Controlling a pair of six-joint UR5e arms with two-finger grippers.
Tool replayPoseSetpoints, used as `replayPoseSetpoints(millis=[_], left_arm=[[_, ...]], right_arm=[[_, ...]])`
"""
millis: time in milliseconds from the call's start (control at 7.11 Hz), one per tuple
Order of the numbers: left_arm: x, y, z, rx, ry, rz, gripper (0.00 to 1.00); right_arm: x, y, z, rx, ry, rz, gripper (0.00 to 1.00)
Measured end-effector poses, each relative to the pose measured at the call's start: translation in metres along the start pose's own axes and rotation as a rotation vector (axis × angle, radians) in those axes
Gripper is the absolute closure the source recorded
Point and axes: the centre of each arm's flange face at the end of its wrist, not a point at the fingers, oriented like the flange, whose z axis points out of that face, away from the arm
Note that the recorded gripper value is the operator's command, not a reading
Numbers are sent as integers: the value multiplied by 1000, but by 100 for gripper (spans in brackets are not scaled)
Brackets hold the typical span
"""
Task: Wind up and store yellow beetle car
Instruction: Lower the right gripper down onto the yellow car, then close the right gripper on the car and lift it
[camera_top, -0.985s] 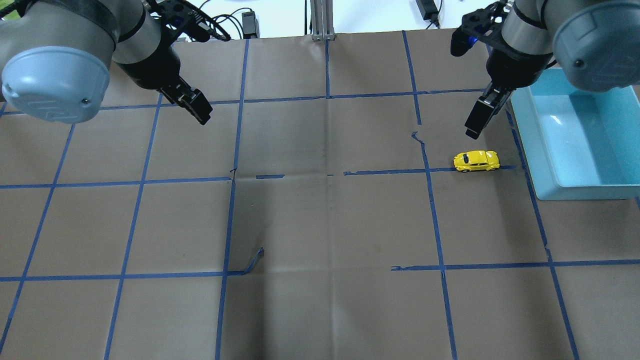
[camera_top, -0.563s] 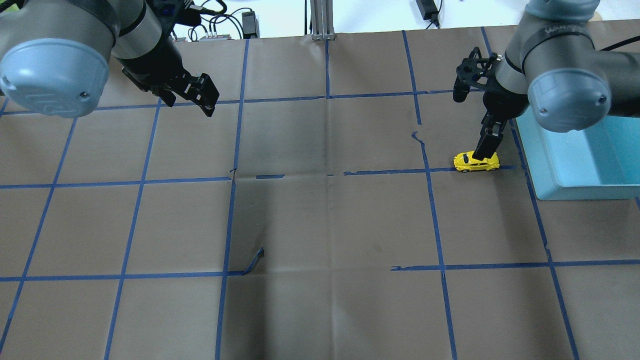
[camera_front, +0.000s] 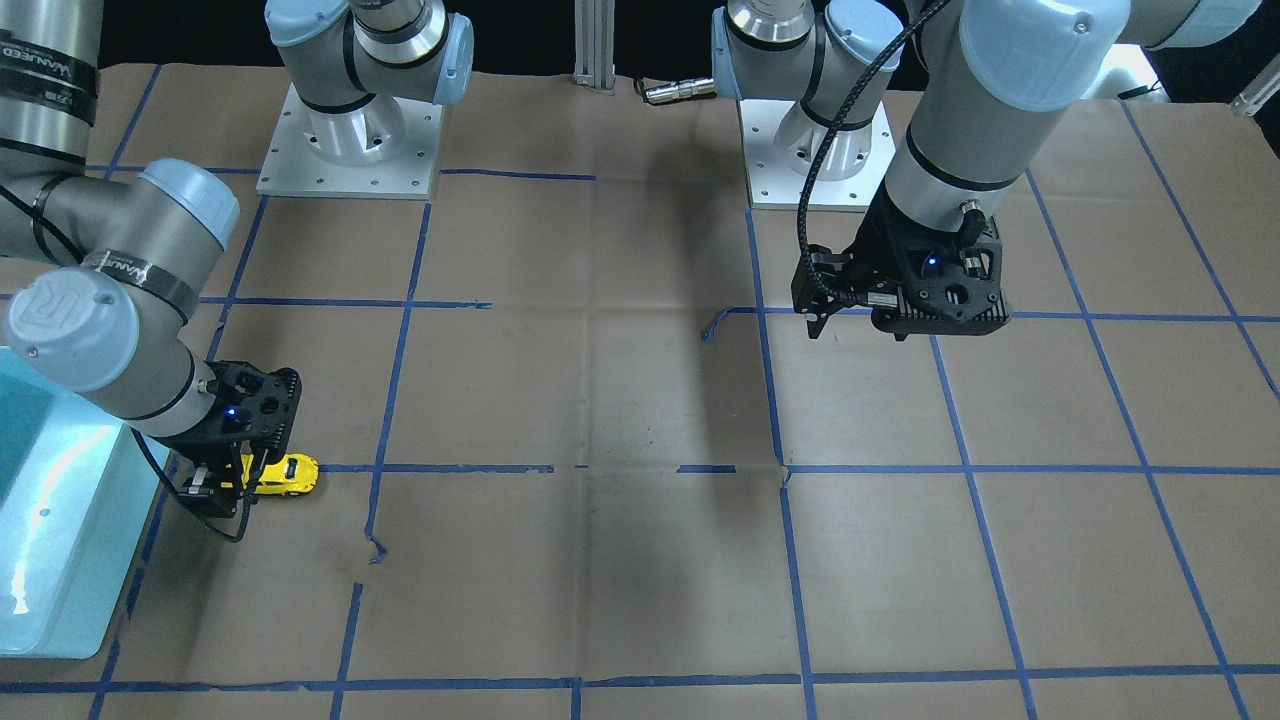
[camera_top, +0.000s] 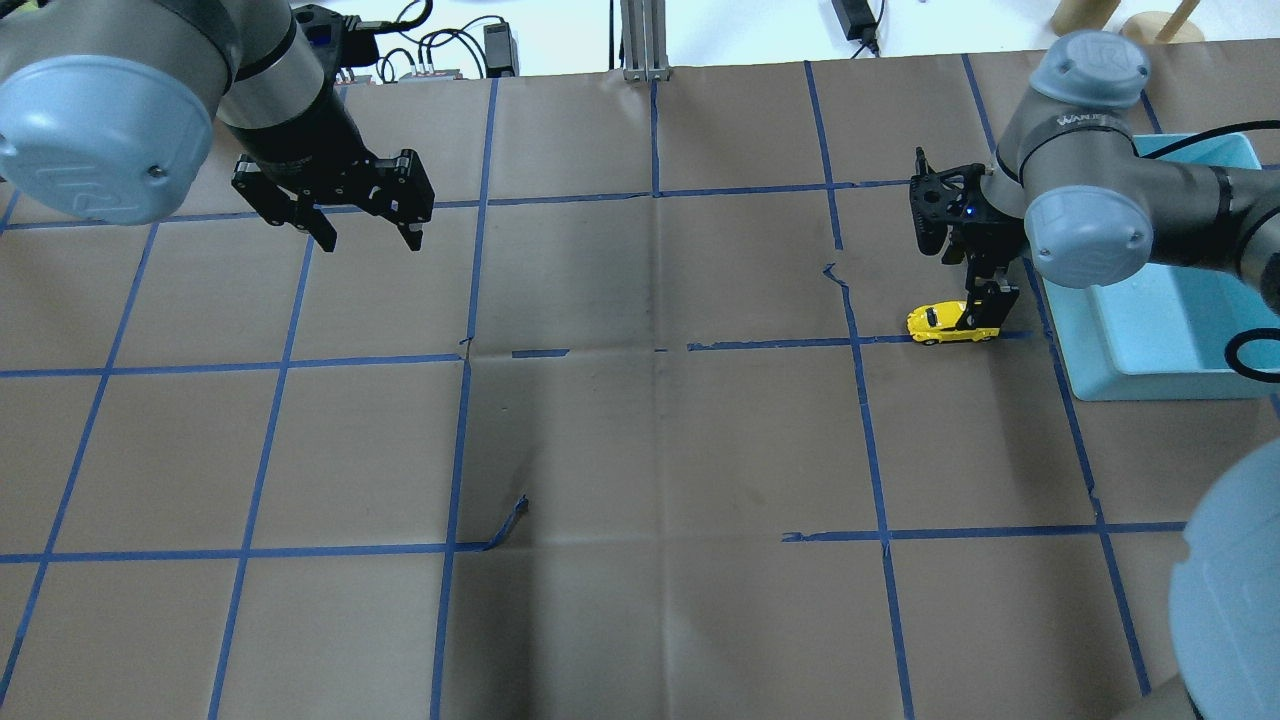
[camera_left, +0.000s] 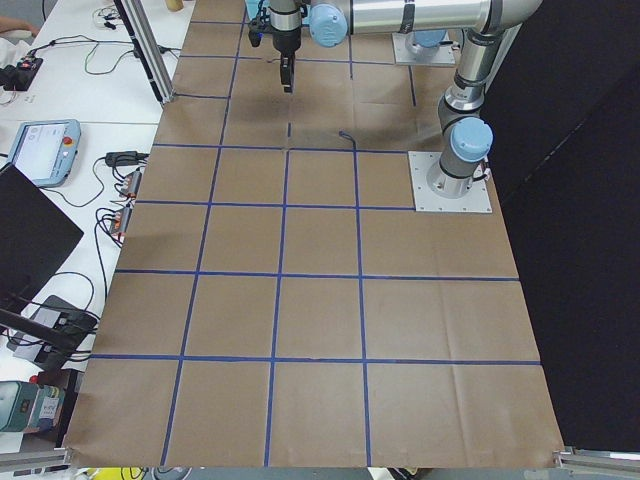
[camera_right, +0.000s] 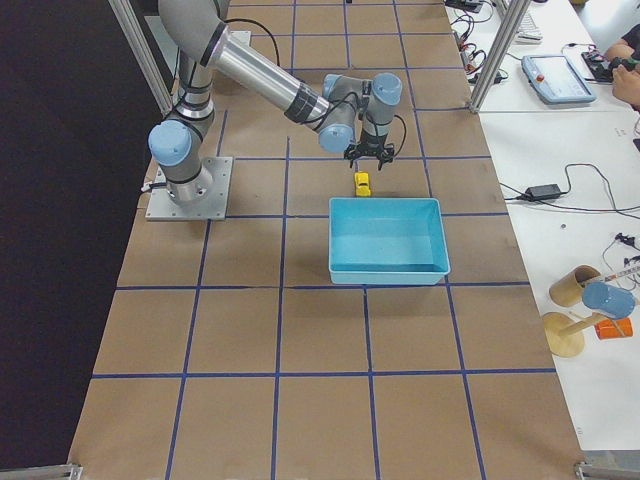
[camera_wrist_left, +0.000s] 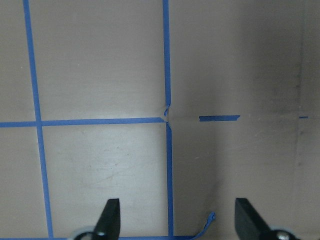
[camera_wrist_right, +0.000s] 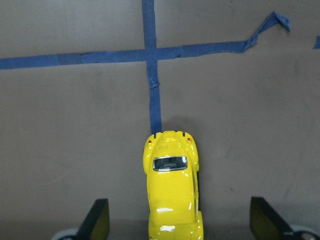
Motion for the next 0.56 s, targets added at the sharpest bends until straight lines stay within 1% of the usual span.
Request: replayPoseSetpoints(millis=[141, 281, 422, 563], left_arm=[[3, 1, 1, -12, -7, -27, 17], [4, 2, 2, -18, -11, -39, 17], [4, 2, 1, -18, -12, -43, 17], [4, 2, -1, -15, -12, -43, 17]], right_arm=[[3, 1, 9, -1, 1, -16, 4], [5, 2, 14, -4, 4, -27, 7], [5, 3, 21, -6, 1, -43, 33], [7, 3, 29, -8, -4, -67, 64]])
